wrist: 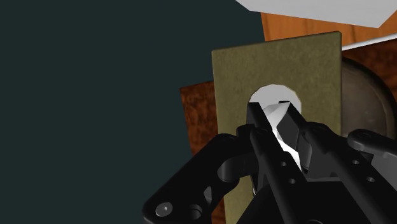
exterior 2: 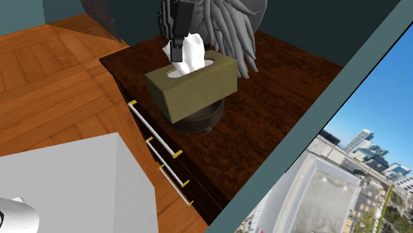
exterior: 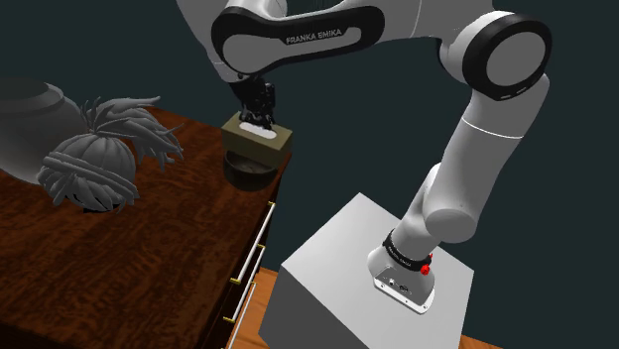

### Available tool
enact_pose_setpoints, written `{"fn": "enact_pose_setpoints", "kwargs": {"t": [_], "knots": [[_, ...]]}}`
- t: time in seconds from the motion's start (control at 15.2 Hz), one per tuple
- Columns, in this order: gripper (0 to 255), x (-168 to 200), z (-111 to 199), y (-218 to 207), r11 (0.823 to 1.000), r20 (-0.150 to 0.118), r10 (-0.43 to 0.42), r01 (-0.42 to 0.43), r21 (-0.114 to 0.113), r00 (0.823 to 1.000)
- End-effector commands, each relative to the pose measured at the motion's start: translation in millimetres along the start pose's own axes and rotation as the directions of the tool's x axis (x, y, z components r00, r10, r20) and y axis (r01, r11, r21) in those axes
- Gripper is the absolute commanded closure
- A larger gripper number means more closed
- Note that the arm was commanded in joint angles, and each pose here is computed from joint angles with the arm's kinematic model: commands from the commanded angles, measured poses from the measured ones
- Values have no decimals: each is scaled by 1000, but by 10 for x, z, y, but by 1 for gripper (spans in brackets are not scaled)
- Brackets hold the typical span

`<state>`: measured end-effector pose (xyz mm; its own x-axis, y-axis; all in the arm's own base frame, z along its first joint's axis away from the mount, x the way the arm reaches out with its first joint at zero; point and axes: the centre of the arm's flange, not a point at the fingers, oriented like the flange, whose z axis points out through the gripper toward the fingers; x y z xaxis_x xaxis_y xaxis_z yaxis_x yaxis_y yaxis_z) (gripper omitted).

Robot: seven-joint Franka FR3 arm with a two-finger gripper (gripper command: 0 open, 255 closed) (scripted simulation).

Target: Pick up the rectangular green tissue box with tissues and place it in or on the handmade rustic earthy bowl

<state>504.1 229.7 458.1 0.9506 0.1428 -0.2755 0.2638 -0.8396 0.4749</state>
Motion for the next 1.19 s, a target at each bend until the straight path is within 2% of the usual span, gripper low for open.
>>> {"fn": "enact_pose_setpoints", "kwargs": {"t": [0.0,0.4,0.46,0.79,1.06,1.12], "knots": [[255,5,53,-26,1000,0,0,0,0,1000],[255,5,53,-26,1000,0,0,0,0,1000],[0,3,48,-31,1000,0,0,0,0,1000],[0,5,53,-26,1000,0,0,0,0,1000],[0,5,-447,-26,1000,0,0,0,0,1000],[0,5,-447,-26,1000,0,0,0,0,1000]]}}
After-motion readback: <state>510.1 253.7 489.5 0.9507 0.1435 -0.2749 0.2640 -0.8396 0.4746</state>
